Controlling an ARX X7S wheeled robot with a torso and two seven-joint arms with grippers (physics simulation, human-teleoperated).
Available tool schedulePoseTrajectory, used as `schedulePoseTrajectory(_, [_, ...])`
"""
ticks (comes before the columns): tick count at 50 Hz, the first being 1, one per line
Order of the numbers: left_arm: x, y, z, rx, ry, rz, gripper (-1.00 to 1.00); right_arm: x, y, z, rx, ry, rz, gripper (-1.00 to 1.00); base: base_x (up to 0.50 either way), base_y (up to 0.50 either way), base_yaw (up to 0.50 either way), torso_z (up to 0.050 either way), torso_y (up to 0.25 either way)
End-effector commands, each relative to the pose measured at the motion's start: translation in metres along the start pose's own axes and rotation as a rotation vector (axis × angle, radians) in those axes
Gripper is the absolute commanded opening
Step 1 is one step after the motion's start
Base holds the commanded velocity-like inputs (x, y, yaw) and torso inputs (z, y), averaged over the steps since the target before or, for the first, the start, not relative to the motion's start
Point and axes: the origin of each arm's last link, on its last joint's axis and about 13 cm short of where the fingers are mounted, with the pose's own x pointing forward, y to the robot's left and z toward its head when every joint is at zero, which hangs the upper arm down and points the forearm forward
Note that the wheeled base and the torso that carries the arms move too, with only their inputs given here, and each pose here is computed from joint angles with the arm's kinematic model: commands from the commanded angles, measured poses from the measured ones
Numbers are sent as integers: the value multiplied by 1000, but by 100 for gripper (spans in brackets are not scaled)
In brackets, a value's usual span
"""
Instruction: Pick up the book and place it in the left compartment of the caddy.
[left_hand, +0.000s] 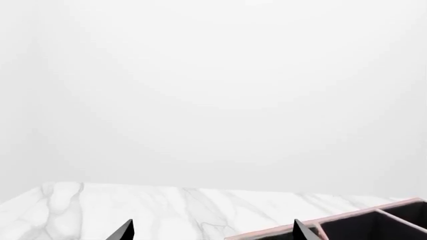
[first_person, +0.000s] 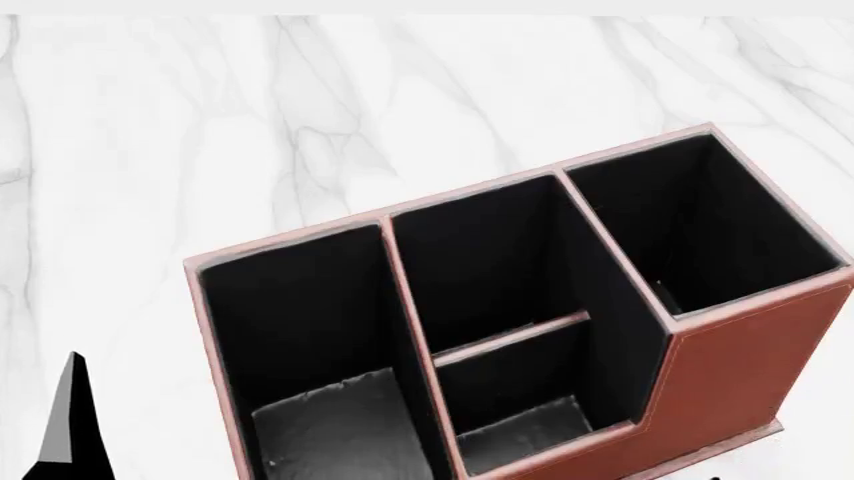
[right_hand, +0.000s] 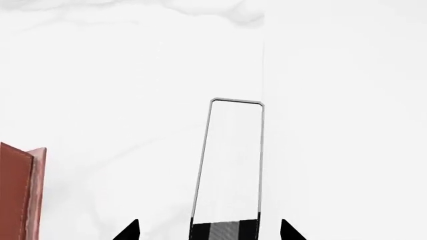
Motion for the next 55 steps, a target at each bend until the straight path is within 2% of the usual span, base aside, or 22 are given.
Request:
schedulePoseTrajectory(1, [0,1,0,0,0,2,100,2,0,-7,-14,25,-6,100,0,0,0,0,0])
schedulePoseTrajectory(2, [0,1,0,0,0,1,100,2,0,-7,-8,27,-6,-100,0,0,0,0,0])
schedulePoseTrajectory(12, [0,0,0,1,1,0,100,6,-3,-5,-2,18,-29,-100,0,0,0,0,0])
schedulePoseTrajectory(18, [0,0,-1,-2,1,-2,100,1,-6,-1,-8,5,-3,-100,0,0,0,0,0])
schedulePoseTrajectory(26, [-1,0,-1,-3,0,-1,100,-7,-9,7,39,-23,32,-100,0,0,0,0,0])
schedulePoseTrajectory(28, [-1,0,0,-2,0,-2,100,-13,-8,11,59,-60,53,-100,0,0,0,0,0])
schedulePoseTrajectory(29, [-1,0,-1,-3,0,-1,100,-20,-9,14,96,-92,81,-100,0,0,0,0,0])
schedulePoseTrajectory(30, [-1,0,0,-3,-1,-1,100,-22,-9,15,89,-95,88,-100,0,0,0,0,0])
schedulePoseTrajectory(32, [-1,0,-1,-1,0,-2,100,-33,-9,19,118,-141,152,-100,0,0,0,0,0])
schedulePoseTrajectory(35, [-1,0,0,-2,0,-3,100,-40,-12,27,163,-241,190,-100,0,0,0,0,0])
schedulePoseTrajectory(40, [0,0,-1,-3,0,-3,100,-44,-14,33,175,-318,189,-100,0,0,0,0,0])
schedulePoseTrajectory(41, [-1,0,-1,-3,0,-3,100,-47,-14,35,188,-379,201,-100,0,0,0,0,0])
schedulePoseTrajectory(42, [0,0,-1,-3,0,-3,100,-47,-14,36,175,-376,194,-100,0,0,0,0,0])
schedulePoseTrajectory(44, [-1,0,-1,-3,-1,-3,100,-50,-15,37,129,-466,210,-100,0,0,0,0,0])
schedulePoseTrajectory(45, [0,0,0,-4,0,-3,100,-51,-15,37,149,-465,225,-100,0,0,0,0,0])
schedulePoseTrajectory(46, [-1,0,0,-3,0,-3,100,-54,-16,39,141,-577,283,-100,0,0,0,0,0])
schedulePoseTrajectory(47, [-1,0,0,-4,-1,-2,100,-54,-16,39,128,-564,255,-100,0,0,0,0,0])
schedulePoseTrajectory(48, [-1,0,0,-3,-1,-2,100,-56,-16,40,150,-619,314,-100,0,0,0,0,0])
schedulePoseTrajectory(49, [-1,1,0,-4,-2,0,100,-56,-16,41,113,-653,274,-100,0,0,0,0,0])
schedulePoseTrajectory(50, [-1,1,0,-4,-2,-1,100,-58,-17,42,116,-666,288,-100,0,0,0,0,0])
schedulePoseTrajectory(53, [-1,0,0,-5,-2,-3,100,-63,-20,44,161,-753,403,-100,0,0,0,0,0])
schedulePoseTrajectory(55, [-1,0,1,-6,-3,-4,100,-67,-23,46,173,-821,437,-100,0,0,0,0,0])
